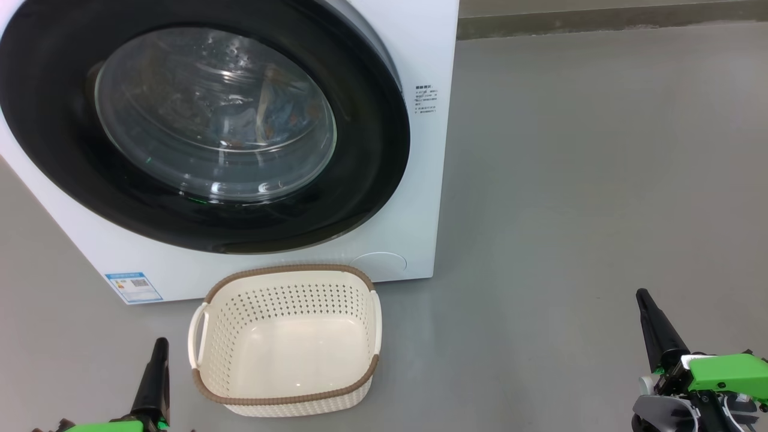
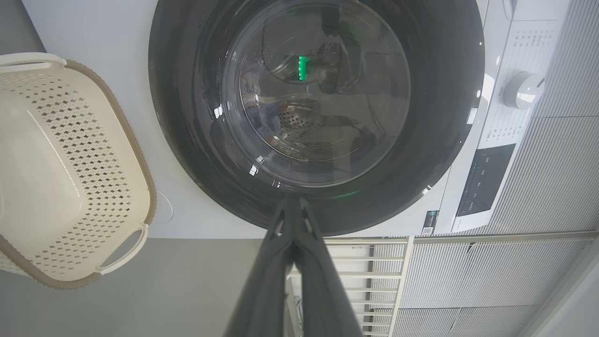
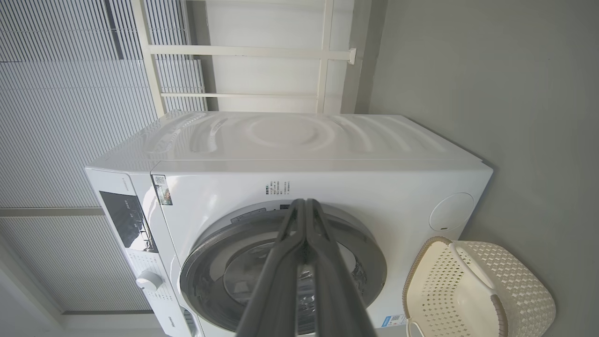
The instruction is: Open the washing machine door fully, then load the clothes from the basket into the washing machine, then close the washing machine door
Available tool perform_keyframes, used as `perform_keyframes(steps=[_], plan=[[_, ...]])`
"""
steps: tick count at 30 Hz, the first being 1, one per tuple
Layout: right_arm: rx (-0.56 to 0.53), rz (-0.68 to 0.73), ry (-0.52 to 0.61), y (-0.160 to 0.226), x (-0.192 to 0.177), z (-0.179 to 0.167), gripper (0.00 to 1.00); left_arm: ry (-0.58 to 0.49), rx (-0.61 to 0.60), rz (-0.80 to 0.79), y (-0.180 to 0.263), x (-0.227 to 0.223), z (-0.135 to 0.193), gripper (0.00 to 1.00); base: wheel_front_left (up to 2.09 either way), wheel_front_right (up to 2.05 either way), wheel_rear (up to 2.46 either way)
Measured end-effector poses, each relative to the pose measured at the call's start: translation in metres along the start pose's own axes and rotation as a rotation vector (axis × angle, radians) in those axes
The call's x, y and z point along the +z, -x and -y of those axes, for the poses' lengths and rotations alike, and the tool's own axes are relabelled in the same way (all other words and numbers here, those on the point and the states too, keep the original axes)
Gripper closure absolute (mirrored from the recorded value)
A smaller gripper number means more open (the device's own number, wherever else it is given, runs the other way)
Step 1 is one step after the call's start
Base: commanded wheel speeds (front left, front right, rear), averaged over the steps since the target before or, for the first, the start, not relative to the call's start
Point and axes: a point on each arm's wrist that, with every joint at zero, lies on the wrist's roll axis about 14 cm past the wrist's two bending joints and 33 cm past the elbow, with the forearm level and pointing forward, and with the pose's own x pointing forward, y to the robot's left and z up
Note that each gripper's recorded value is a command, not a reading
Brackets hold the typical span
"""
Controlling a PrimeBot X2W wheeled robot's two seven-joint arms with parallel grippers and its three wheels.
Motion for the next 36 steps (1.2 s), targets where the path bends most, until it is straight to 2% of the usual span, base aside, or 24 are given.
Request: perform_keyframes(steps=[36], plan=[[0.0,0.0,0.0,0.0,0.0,-0.0001,1.0,0.0,0.0,0.0,0.0,0.0,0.0,1.0,0.0,0.0,0.0]])
